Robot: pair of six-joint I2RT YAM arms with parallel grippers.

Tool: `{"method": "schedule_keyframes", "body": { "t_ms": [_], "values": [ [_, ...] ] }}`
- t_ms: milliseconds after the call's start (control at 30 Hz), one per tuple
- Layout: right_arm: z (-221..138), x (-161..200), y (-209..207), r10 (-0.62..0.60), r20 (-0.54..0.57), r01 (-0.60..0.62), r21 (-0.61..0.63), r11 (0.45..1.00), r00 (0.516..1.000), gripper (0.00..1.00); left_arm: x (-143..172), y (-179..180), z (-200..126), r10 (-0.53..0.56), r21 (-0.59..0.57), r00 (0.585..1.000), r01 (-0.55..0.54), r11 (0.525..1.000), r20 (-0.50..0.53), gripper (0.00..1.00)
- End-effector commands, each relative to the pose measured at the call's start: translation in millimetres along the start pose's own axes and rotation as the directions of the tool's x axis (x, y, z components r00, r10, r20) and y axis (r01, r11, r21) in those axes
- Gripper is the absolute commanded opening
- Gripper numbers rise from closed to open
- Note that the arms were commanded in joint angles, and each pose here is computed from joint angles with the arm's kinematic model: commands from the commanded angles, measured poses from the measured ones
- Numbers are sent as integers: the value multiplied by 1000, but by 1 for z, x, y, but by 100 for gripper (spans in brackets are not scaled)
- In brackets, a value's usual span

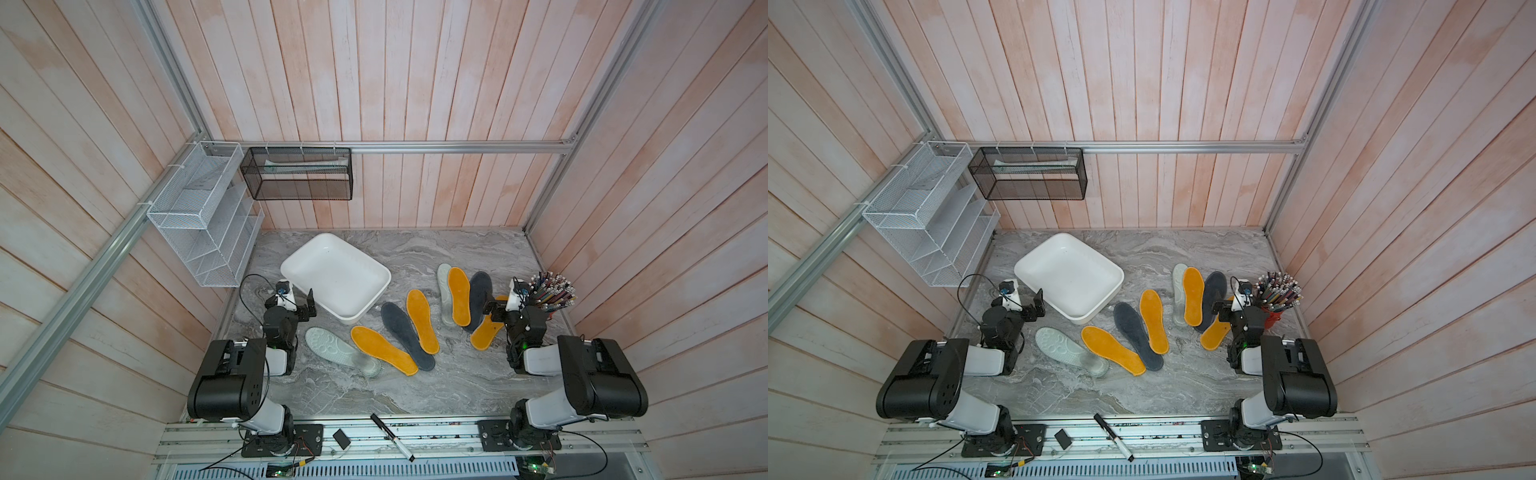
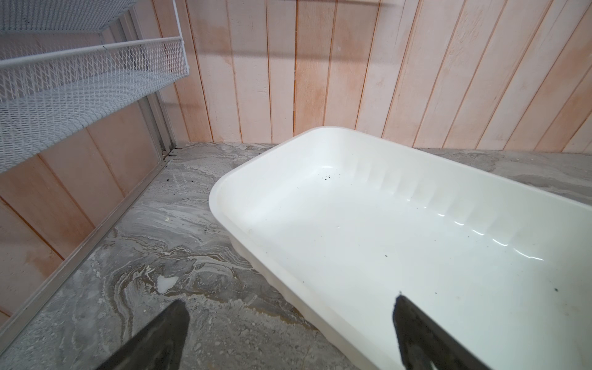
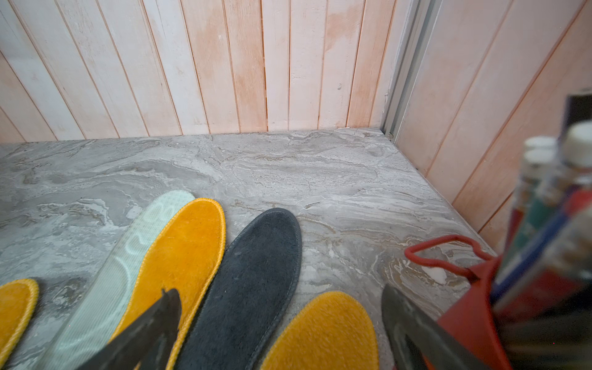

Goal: Put the insoles into the storage box
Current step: Pick up the insole from the center of the board.

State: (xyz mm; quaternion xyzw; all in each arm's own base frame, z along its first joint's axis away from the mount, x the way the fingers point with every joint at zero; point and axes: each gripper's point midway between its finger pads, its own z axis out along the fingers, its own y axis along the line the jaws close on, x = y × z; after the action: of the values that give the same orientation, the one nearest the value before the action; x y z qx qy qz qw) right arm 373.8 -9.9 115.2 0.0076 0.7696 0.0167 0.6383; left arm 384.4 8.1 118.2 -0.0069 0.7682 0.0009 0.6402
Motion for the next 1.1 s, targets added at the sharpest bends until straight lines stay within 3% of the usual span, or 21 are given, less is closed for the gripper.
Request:
{"method": "schedule_keyframes", "body": {
  "t_ms": [0,667,967,1067],
  "values": [
    [4,-10,0,-15,31,15,1,1000,999,99,-9,-4,4,-7,17,1000,6,1000,29,100],
    [16,-21,2,-13,-16,13,-16,1000,1000,99,-12,-1,3,-4,-16,999,4,1000,39,100],
    [28,-56,23,-2,-73,-7,-118,993,997,99,-33,-19,3,101,-66,995,-99,993,24,100],
    [31,-62,40,-2,-111,-19,-187,982,994,98,-37,-13,-3,76,-106,997,-73,992,29,100]
  ]
}}
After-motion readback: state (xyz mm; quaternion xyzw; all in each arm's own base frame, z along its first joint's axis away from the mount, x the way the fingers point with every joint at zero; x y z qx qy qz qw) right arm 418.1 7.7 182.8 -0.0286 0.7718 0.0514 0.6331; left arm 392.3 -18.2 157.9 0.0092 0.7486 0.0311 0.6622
